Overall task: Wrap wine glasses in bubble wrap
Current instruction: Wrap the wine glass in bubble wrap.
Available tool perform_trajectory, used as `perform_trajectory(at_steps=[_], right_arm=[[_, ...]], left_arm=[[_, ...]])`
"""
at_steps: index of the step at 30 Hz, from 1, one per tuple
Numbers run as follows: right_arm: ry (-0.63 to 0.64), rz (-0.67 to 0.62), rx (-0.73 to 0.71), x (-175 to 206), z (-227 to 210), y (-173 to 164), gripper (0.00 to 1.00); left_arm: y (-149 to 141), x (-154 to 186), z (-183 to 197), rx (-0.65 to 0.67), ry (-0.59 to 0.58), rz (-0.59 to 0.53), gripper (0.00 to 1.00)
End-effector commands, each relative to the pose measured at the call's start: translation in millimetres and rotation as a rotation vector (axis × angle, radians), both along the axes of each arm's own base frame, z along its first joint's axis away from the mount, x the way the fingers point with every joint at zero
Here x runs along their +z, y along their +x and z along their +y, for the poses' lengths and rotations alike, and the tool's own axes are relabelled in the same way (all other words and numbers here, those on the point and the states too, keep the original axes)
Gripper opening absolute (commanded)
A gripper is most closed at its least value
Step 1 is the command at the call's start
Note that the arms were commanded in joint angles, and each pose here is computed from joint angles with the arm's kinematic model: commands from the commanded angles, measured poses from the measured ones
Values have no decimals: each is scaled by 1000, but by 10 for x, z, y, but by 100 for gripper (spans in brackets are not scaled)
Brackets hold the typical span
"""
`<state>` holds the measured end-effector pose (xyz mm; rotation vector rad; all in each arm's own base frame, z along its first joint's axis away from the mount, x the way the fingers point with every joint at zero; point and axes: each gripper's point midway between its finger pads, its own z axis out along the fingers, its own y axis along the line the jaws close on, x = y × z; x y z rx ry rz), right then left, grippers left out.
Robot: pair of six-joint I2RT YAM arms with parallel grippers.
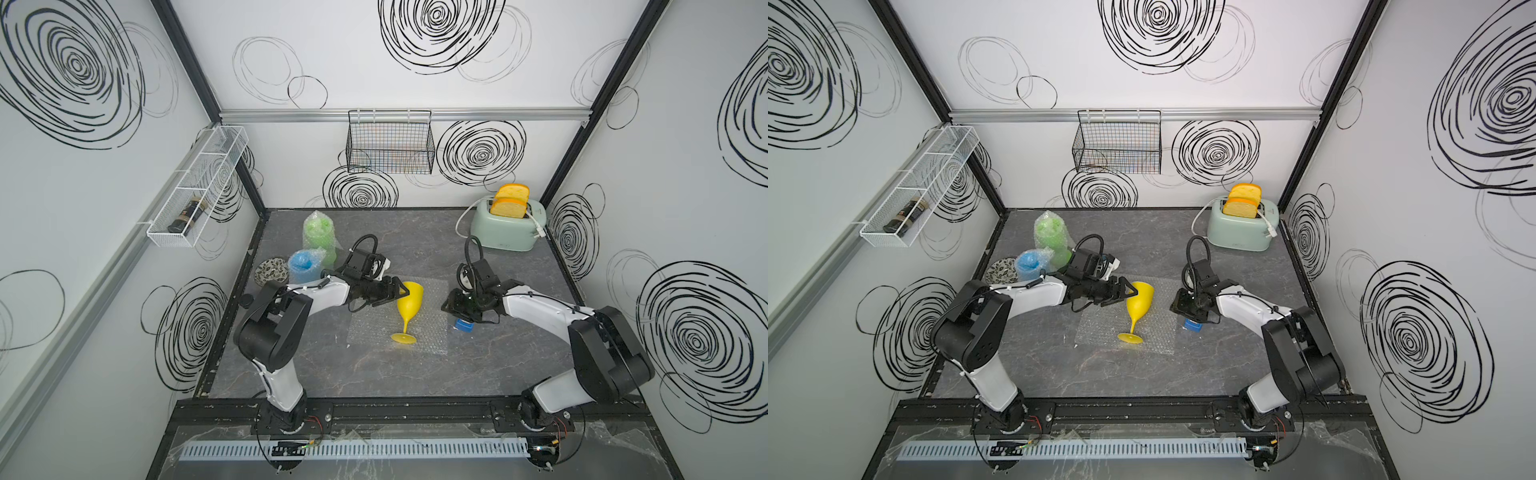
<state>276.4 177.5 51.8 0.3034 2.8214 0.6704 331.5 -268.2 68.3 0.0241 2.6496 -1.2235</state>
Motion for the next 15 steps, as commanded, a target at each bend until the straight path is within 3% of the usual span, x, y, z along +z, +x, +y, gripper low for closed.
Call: perform_trajectory(at_steps=[1,5,15], right_arm=[[-47,-2,-4,45,-147,-81,47],[18,2,31,76,47,-20,48],[-33,55,46,-279,123,102,58]], left_arm=[[-1,-69,32,11,33,0,73],[3,-40,22,1,39,-16,74],[4,-113,71,12,55,-7,73]])
